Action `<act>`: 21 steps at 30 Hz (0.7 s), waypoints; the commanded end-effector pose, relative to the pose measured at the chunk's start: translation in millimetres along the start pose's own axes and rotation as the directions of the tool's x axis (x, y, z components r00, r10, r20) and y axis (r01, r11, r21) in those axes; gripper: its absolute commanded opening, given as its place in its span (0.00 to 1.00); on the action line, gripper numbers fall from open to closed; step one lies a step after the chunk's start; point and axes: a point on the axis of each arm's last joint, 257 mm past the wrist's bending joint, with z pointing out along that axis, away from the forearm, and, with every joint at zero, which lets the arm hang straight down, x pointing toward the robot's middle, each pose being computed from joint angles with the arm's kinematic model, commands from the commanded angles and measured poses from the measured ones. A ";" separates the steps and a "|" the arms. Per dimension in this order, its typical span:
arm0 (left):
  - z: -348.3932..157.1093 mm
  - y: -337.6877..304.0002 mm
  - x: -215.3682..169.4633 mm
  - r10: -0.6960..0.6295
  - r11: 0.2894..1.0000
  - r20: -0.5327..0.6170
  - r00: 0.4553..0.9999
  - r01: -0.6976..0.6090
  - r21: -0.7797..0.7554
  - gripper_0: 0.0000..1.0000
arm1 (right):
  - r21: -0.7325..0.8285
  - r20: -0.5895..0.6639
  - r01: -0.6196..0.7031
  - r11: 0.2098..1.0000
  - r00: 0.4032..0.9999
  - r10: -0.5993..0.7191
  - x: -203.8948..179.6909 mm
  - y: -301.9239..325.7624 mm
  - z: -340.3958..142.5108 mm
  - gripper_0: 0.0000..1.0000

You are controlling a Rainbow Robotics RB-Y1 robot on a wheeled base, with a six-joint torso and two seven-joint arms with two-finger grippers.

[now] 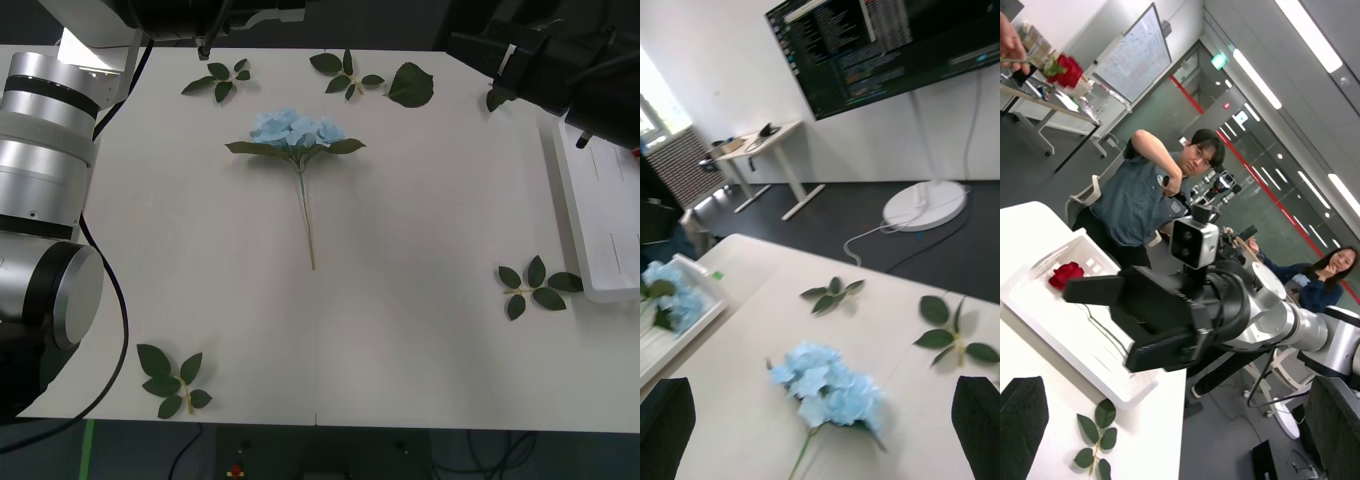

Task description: Place the red flowers into the right box and the blue flowers into the left box. If a person shows an open palm, hand one flower to the person first, then continue sorting.

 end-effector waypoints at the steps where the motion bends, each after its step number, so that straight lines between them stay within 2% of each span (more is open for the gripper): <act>1: -19.0 -2.7 -6.3 0.048 0.999 0.004 0.999 -0.048 -0.009 1.00 | -0.068 -0.045 0.061 0.996 0.997 -0.064 -30.3 6.7 -21.2 1.00; 5: -25.7 -4.2 -17.2 0.038 0.999 -0.015 0.999 -0.039 -0.034 1.00 | -0.159 -0.116 0.045 0.986 0.991 -0.064 -19.5 21.7 -37.9 1.00; 13: -31.4 -3.5 -43.8 -0.143 0.975 -0.083 0.986 0.127 -0.181 1.00 | -0.333 -0.236 0.014 0.943 0.967 -0.097 -2.2 58.3 -73.2 1.00; 17: -30.9 -2.7 -45.7 -0.342 0.904 -0.106 0.934 0.297 -0.309 1.00 | -0.399 -0.277 0.001 0.917 0.953 -0.122 3.7 76.6 -87.0 1.00; 19: -31.0 0.6 -39.9 -0.403 0.864 -0.116 0.908 0.336 -0.374 1.00 | -0.424 -0.285 0.000 0.906 0.949 -0.133 4.5 85.1 -90.2 1.00; 21: -30.6 4.6 -24.3 -0.500 0.790 -0.119 0.858 0.396 -0.468 1.00 | -0.449 -0.296 -0.001 0.894 0.944 -0.147 7.7 95.3 -93.2 1.00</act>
